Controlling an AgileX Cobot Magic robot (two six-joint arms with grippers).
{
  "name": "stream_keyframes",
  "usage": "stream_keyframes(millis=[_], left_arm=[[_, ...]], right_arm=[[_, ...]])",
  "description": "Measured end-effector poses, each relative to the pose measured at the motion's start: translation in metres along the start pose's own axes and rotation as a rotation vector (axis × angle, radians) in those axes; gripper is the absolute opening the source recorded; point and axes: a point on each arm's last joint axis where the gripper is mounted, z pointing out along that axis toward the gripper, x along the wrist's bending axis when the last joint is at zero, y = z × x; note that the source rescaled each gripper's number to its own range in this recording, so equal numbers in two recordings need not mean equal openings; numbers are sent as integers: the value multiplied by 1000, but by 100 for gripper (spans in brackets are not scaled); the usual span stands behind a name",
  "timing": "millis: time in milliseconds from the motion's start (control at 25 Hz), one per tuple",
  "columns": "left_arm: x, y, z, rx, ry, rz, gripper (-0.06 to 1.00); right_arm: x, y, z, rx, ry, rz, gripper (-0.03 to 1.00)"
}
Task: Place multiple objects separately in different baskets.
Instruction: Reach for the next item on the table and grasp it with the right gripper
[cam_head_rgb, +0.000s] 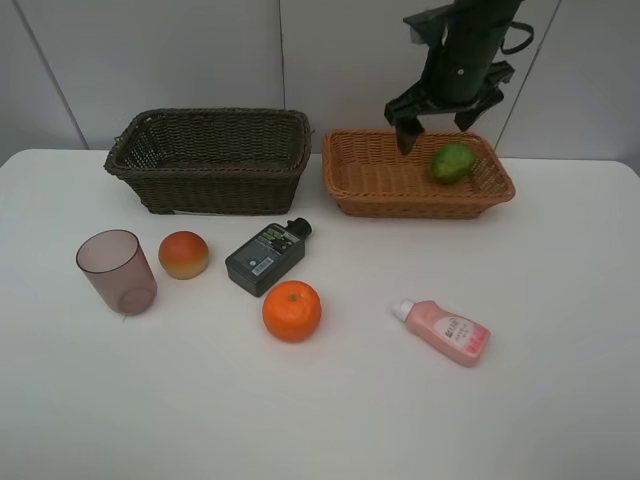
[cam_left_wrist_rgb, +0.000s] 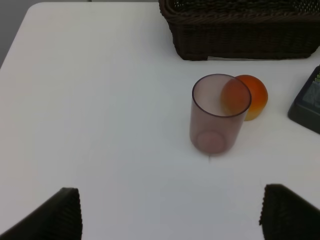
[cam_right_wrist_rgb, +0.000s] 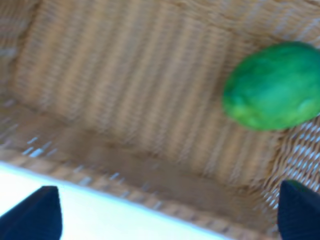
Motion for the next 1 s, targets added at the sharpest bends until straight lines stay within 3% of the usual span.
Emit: stream_keyframes(millis=[240,640,840,1000], left_arm=[[0,0,0,0,0,0,93],[0,0,0,0,0,0,93],[0,0,0,0,0,0,93],[0,0,0,0,0,0,93]], right_arm=[[48,-9,-25,71,103,-127,87],[150,-25,-54,40,247,-379,87],[182,-36,-64,34,280,-454,87],[198,-51,-55,90,281,-499,87]])
